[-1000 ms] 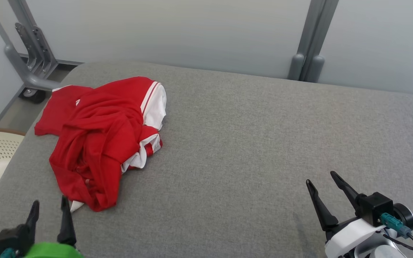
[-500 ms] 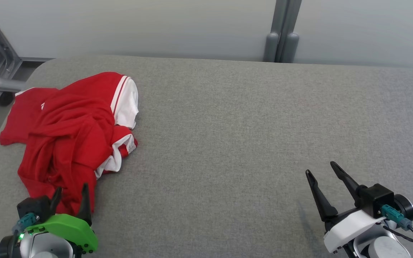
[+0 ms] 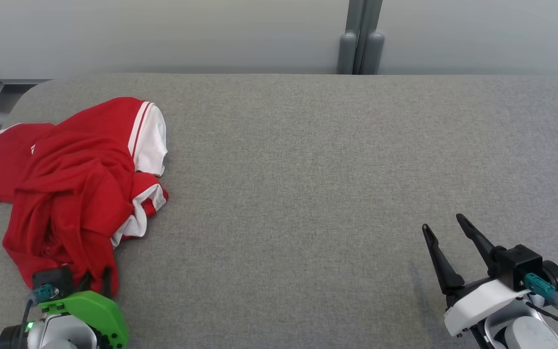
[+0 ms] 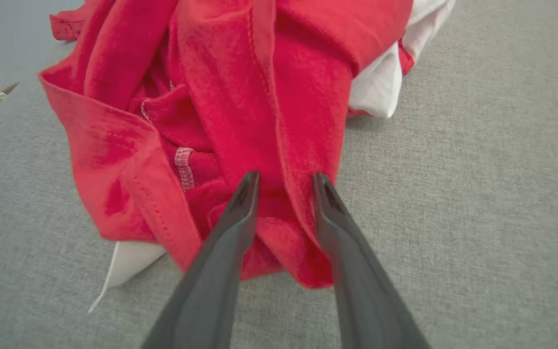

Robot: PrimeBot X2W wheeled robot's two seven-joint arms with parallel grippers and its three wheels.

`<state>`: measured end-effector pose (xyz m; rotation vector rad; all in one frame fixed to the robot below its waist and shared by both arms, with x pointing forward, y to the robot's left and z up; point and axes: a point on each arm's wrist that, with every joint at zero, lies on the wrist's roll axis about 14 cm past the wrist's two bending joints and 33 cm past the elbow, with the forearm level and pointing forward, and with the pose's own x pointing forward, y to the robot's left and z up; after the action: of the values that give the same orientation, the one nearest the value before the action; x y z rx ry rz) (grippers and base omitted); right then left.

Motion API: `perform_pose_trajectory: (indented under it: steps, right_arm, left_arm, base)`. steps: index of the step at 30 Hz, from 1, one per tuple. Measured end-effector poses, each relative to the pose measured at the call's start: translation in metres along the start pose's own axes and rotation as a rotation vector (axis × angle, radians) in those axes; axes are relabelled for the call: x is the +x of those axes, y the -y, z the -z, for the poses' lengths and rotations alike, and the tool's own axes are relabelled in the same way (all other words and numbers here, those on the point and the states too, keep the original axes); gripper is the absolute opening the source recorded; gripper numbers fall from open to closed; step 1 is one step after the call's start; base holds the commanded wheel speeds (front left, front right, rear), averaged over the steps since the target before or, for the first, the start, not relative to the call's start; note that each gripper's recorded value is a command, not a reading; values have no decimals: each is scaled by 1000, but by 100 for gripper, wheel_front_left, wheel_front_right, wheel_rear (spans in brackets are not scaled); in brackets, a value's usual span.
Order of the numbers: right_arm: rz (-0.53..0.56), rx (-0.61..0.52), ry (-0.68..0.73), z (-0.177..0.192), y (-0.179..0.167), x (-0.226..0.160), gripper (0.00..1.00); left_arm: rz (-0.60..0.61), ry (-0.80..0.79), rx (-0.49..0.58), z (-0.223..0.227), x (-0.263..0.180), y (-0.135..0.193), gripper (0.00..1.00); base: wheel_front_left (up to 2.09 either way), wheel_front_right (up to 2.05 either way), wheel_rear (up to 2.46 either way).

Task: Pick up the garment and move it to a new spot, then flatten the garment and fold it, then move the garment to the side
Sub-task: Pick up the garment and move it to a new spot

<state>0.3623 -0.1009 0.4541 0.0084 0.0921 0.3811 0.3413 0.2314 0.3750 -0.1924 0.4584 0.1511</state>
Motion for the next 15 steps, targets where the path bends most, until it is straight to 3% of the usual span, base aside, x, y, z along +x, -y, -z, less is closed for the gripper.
perform_pose_trajectory:
  steps: [11, 15]
  right_arm:
    - [20, 5, 14, -4, 4, -1, 100]
    - [27, 13, 21, -6, 4, -1, 100]
  left_arm:
    - [63, 20, 15, -13, 12, 19, 0]
    - [100, 165, 13, -62, 21, 32, 0]
  base:
    - [0, 0, 0]
    - [0, 0, 0]
